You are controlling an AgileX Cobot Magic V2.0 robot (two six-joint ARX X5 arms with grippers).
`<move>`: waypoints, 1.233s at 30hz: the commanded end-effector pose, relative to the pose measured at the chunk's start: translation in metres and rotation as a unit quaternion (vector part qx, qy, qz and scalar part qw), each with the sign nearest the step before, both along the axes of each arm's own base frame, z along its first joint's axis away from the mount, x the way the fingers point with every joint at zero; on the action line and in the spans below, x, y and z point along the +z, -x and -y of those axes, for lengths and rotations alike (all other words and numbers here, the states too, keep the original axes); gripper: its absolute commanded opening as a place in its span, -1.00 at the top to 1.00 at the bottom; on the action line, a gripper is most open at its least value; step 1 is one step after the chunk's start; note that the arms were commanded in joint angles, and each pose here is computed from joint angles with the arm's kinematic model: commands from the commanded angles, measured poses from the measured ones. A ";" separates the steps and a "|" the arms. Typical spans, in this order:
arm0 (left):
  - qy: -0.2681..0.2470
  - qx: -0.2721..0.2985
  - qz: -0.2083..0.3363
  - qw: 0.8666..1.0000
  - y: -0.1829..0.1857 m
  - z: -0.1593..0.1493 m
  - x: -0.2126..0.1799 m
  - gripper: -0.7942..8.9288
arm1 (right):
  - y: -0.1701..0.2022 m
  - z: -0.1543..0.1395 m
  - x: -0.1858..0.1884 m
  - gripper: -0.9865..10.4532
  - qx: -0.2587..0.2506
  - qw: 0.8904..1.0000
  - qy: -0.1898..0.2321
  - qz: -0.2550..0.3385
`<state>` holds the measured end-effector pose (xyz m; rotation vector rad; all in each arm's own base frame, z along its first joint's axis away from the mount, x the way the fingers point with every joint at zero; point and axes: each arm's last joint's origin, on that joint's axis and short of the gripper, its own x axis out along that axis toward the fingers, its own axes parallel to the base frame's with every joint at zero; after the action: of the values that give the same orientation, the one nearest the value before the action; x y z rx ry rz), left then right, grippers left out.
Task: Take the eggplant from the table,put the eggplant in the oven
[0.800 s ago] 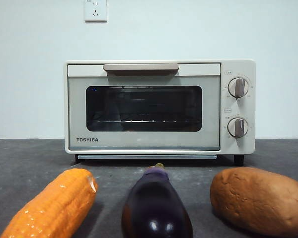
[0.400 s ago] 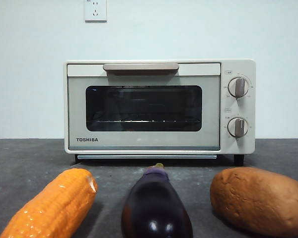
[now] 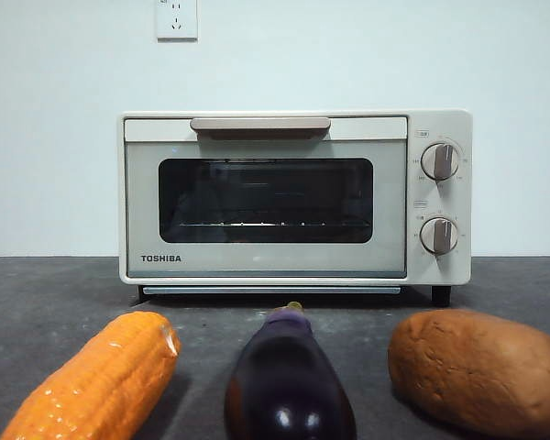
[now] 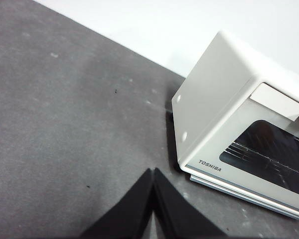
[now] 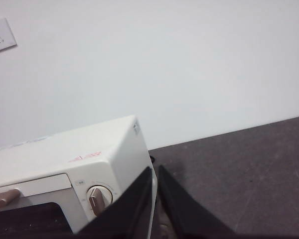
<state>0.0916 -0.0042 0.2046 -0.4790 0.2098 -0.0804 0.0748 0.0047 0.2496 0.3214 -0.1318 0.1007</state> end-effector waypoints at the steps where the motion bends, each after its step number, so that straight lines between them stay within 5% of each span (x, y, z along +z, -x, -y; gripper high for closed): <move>1: 0.001 -0.015 0.002 1.000 -0.002 0.001 0.017 0.82 | 0.002 0.000 0.016 0.82 0.001 1.000 -0.005 -0.015; 7: 0.001 -0.063 -0.015 0.998 -0.016 0.003 0.047 0.82 | 0.001 0.000 0.042 0.82 0.009 0.996 0.001 -0.086; 15: -0.024 -0.131 -0.056 0.989 -0.042 0.007 0.085 0.82 | -0.013 -0.007 0.066 0.82 0.104 0.975 0.029 -0.192; 21: -0.031 -0.183 -0.084 0.979 -0.060 0.014 0.102 0.82 | -0.028 -0.015 0.069 0.73 0.245 0.932 0.007 -0.266; 28: -0.037 -0.229 -0.095 0.968 -0.071 0.028 0.105 0.82 | -0.046 -0.030 0.055 0.19 0.389 0.850 -0.056 -0.351; 34: -0.039 -0.259 -0.103 0.960 -0.072 0.039 0.103 0.82 | -0.056 -0.048 0.054 0.10 0.446 0.814 -0.072 -0.364; 37: -0.041 -0.270 -0.102 0.956 -0.071 0.043 0.103 0.82 | -0.061 -0.059 0.055 0.10 0.454 0.808 -0.078 -0.367</move>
<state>0.1611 -0.0462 0.3012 -0.3544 0.5677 -0.5416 0.1345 0.0603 0.3002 0.5119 0.8009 0.9215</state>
